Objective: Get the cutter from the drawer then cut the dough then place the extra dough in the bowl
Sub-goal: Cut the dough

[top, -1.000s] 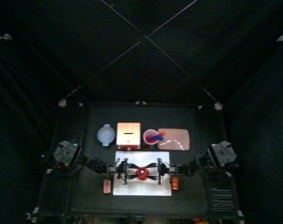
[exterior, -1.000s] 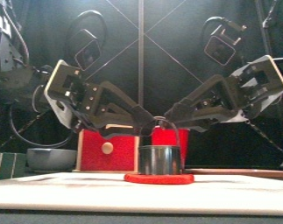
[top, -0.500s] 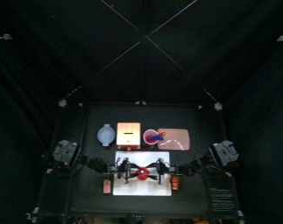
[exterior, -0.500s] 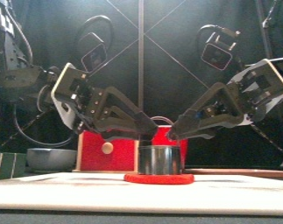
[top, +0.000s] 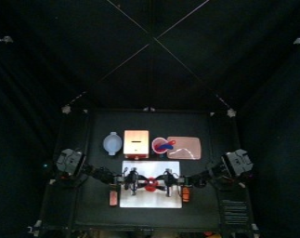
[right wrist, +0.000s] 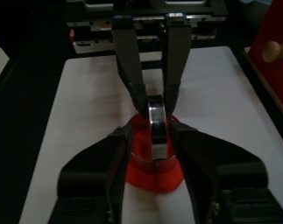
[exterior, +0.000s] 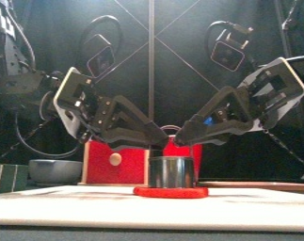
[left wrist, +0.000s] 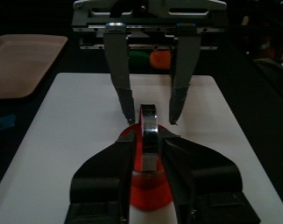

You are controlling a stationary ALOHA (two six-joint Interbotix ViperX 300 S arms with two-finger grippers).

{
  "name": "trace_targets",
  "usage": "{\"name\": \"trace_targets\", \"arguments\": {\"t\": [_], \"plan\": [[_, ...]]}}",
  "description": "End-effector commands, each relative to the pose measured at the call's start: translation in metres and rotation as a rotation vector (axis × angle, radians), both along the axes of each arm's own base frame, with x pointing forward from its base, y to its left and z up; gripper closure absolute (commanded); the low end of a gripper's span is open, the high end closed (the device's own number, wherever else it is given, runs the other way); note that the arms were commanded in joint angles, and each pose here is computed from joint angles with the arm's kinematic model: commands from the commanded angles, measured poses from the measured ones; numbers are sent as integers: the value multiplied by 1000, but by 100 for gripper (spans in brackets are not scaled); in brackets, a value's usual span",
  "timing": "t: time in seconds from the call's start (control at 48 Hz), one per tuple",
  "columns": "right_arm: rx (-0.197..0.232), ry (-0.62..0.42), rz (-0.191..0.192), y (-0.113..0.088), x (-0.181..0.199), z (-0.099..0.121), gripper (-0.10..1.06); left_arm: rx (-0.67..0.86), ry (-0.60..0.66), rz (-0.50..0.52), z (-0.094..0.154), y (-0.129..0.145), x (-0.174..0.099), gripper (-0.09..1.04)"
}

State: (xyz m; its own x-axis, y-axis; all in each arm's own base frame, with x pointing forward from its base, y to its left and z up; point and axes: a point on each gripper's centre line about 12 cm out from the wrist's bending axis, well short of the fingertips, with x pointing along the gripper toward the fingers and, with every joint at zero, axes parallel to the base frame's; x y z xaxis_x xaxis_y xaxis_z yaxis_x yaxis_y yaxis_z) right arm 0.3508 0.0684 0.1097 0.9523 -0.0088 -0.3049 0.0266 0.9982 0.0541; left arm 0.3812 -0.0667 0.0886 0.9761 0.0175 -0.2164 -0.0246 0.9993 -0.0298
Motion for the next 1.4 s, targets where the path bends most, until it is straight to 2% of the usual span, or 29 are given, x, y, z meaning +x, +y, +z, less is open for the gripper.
{"name": "trace_targets", "arguments": {"t": [0.021,0.146,0.292,0.396,0.562,0.688,0.833,1.021,1.25,1.396], "plan": [[9,-27,-1,0,4,11,32,-3,-21,1,7,1,1,34],[11,2,-10,-3,4,4,42,-3,28,1,-4,2,-5,36],[18,53,-16,-3,4,-9,48,-5,102,-17,-20,-4,-7,37],[28,91,-26,-3,3,-16,48,-6,146,-32,-29,-12,-8,37],[57,157,-87,-4,-4,-32,48,-19,188,-19,-42,-19,-11,37],[68,204,-105,1,-10,-46,49,-19,218,-7,-54,-22,-14,37],[96,263,-134,12,-18,-62,49,-17,227,-11,-55,-23,-15,37],[130,315,-153,17,-25,-73,49,-15,236,-14,-58,-24,-17,37],[133,353,-185,15,-28,-87,49,-14,269,-19,-68,-32,-24,37],[137,378,-185,18,-27,-92,49,-18,286,-12,-70,-33,-26,37]]}}
